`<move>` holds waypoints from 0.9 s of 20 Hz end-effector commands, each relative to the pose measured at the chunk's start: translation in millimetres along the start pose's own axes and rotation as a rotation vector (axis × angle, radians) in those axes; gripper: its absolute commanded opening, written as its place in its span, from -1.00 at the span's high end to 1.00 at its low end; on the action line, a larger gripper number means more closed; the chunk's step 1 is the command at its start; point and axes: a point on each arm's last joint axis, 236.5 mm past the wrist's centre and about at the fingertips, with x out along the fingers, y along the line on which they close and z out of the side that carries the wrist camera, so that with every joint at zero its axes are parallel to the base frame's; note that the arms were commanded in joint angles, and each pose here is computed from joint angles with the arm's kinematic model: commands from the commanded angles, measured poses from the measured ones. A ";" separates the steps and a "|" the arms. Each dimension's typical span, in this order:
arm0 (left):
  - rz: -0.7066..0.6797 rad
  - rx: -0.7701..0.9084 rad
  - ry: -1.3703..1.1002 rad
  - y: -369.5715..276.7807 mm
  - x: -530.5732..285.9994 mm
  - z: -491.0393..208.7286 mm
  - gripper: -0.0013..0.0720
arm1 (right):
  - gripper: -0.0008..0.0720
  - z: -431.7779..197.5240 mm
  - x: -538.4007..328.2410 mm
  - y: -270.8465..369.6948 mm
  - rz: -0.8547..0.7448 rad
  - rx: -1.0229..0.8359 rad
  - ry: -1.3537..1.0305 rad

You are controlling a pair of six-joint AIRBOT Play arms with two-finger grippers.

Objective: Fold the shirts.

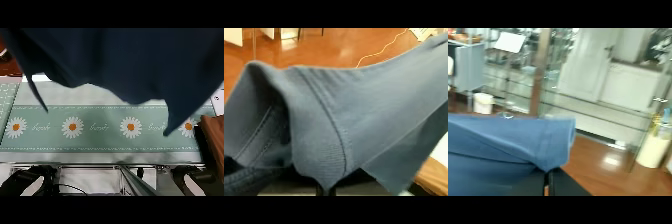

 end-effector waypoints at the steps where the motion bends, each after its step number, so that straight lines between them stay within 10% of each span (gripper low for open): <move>1: 0.006 0.006 0.046 -14.3 -23.3 -23.1 0.90 | 0.92 -9.4 -24.9 -9.9 -0.063 -0.010 0.027; 18: 0.139 -0.602 0.694 180.9 211.3 -375.5 0.90 | 0.92 -449.4 246.1 48.3 0.258 0.379 1.081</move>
